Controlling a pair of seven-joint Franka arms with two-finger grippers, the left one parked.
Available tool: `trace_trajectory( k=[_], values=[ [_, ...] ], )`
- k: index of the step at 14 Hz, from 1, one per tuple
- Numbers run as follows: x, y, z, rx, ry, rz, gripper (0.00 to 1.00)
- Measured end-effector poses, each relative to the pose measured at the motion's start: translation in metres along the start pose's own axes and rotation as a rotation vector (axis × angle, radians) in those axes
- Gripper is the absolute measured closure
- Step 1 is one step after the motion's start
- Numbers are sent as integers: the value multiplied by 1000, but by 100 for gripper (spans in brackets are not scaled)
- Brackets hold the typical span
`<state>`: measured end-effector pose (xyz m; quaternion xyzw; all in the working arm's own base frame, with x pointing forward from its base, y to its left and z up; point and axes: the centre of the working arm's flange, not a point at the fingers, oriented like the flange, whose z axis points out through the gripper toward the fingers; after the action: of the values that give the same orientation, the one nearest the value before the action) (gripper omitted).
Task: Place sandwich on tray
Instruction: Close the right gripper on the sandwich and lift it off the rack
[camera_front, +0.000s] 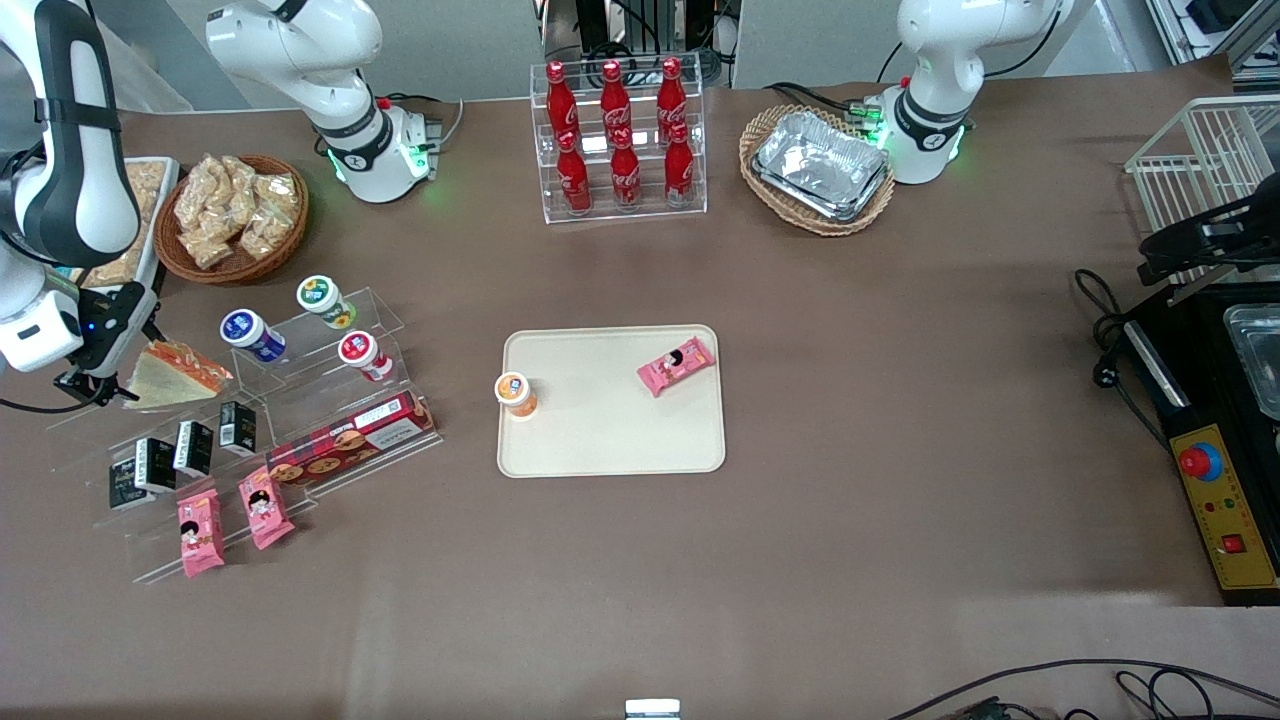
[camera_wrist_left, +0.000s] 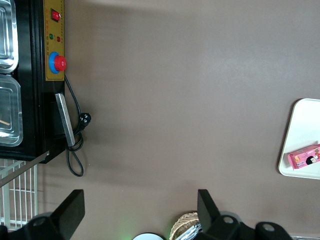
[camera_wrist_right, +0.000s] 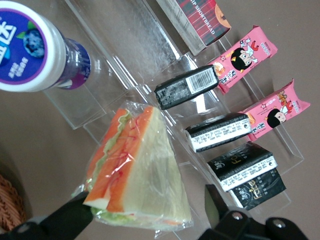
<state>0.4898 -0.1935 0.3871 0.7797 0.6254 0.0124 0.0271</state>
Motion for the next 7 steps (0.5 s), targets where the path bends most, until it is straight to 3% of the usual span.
trace_trajectory(
  k=[5,7],
  values=[
    [0,-2,4,-4,-1,2,7],
    [0,-2,5,-3,-1,4,30]
  ],
)
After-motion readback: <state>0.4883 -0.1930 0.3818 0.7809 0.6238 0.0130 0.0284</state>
